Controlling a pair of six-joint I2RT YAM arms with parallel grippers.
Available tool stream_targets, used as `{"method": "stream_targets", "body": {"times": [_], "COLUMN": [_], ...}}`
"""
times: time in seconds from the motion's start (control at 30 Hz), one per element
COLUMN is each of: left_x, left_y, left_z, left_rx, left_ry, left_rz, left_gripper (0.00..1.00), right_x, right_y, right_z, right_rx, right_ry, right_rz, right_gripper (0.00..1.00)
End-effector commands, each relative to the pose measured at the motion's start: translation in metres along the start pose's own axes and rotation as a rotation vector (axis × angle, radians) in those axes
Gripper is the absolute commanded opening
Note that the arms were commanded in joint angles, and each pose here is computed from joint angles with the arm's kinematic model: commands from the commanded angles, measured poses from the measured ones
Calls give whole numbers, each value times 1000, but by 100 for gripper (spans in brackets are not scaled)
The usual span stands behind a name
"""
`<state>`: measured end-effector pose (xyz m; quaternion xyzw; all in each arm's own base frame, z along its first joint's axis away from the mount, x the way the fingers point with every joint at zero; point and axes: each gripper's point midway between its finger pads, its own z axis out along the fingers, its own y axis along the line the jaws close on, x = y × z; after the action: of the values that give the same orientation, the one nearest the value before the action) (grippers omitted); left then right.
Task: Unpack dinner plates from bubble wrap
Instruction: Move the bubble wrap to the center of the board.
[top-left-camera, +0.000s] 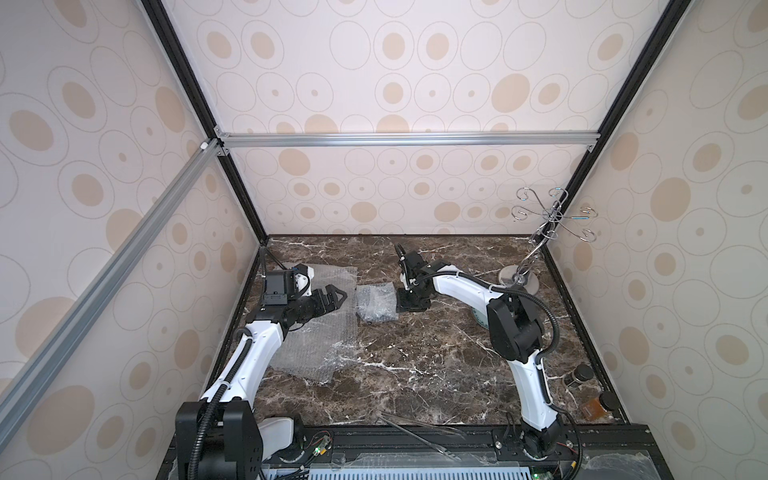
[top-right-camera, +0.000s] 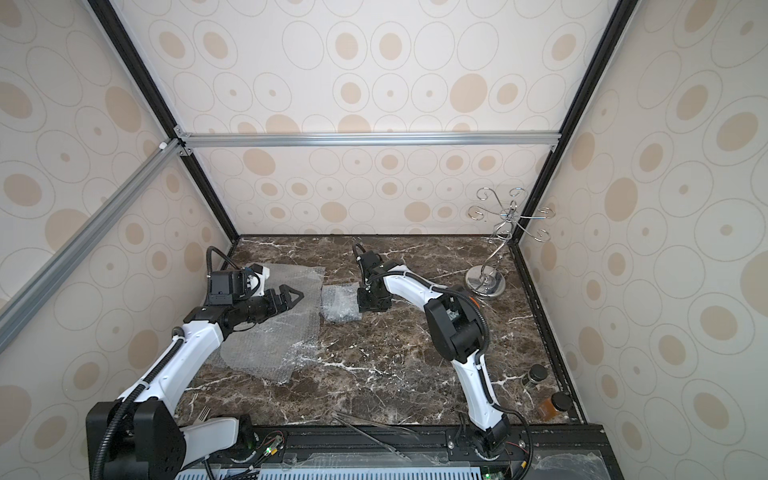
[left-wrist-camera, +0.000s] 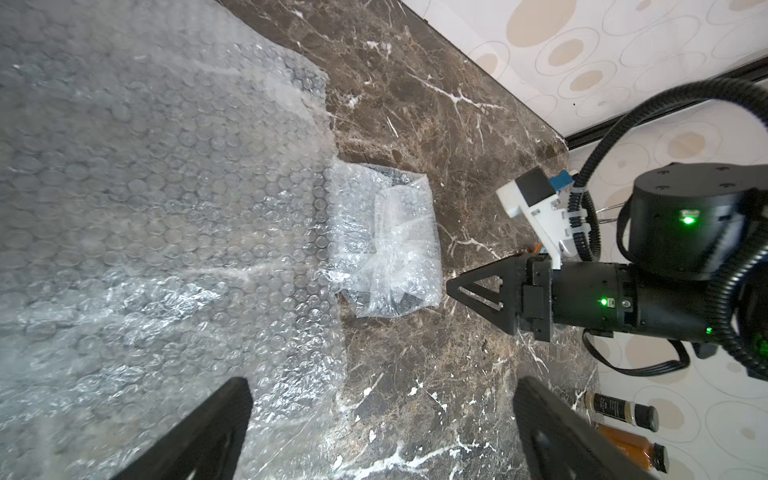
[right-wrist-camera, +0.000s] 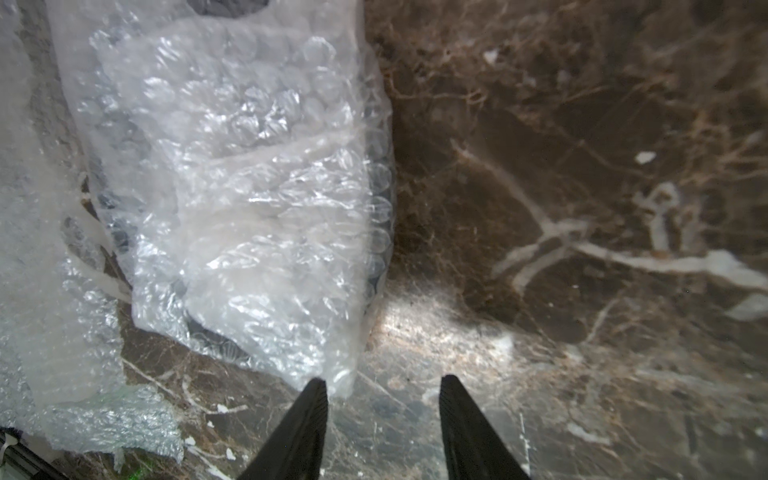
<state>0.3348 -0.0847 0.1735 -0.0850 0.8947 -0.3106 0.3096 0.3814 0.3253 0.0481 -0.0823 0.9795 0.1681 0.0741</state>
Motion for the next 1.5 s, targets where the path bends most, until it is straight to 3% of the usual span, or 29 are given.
{"method": "stream_targets", "body": {"times": [0.0,0.63,1.47], "left_x": [-19,-47,-39], "left_y": [-27,-69,-63], "left_z": [-5,-17,-13], "left_rx": [105,301,293], "left_ry": [-43,-96,-83], "left_rz": [-4,59,112], "left_gripper": [99,99,99], "right_x": [0,-16,-16], "right_y": [4,16,16], "right_z": [7,12,23], "right_rx": [8,-19,-11], "right_ry": [23,18,38], "right_rz": [9,9,47], "right_gripper": [47,51,48]}}
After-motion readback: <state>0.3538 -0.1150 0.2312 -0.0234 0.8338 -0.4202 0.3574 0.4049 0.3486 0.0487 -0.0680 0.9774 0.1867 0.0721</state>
